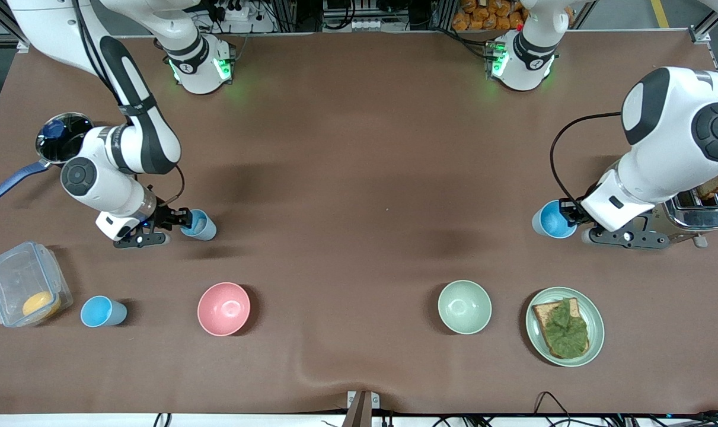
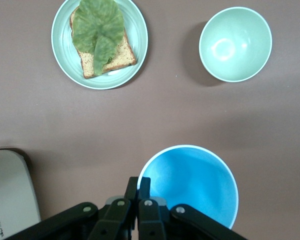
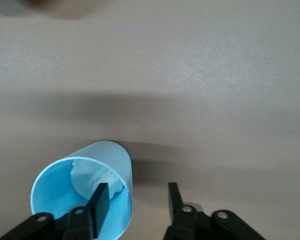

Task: Stack blue cups with both arms
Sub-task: 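Lift the blue cups off the table with both grippers, then carry both blue cups toward the table centre, right gripper setting its cup down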

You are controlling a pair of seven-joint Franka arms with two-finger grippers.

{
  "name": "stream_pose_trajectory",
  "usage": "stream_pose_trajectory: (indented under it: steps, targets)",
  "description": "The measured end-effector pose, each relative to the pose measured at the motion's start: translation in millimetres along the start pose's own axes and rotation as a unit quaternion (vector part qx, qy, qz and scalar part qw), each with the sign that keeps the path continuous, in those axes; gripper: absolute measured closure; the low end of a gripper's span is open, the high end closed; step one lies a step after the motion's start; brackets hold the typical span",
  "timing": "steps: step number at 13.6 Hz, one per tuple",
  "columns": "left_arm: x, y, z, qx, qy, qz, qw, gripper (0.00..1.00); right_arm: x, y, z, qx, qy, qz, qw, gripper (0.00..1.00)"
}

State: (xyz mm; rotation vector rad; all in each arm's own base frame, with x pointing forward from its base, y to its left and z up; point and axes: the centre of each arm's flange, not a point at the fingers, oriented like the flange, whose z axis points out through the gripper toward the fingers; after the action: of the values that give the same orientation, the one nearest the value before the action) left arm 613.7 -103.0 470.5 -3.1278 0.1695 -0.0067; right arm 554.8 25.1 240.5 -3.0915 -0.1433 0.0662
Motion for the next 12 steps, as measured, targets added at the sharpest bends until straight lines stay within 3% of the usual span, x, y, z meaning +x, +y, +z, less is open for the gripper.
stream_pose_trajectory:
  steps: [4, 9, 12]
  targets:
    - [-2.0, 19.7, -1.5, -0.003, 0.000, -0.018, 1.000, 0.97, -1.2, -3.6, 1.5, 0.004, -0.008, 0.014, 1.000, 0.96]
    - [-3.7, 47.9, 10.1, -0.009, -0.013, -0.020, 1.000, 0.97, -0.5, -14.8, -2.0, 0.007, -0.019, 0.014, 1.000, 0.97]
    - [-8.3, 84.6, 17.4, -0.011, -0.020, -0.042, 0.999, 0.97, 10.5, -27.3, -30.6, 0.011, -0.027, 0.003, 1.000, 0.97]
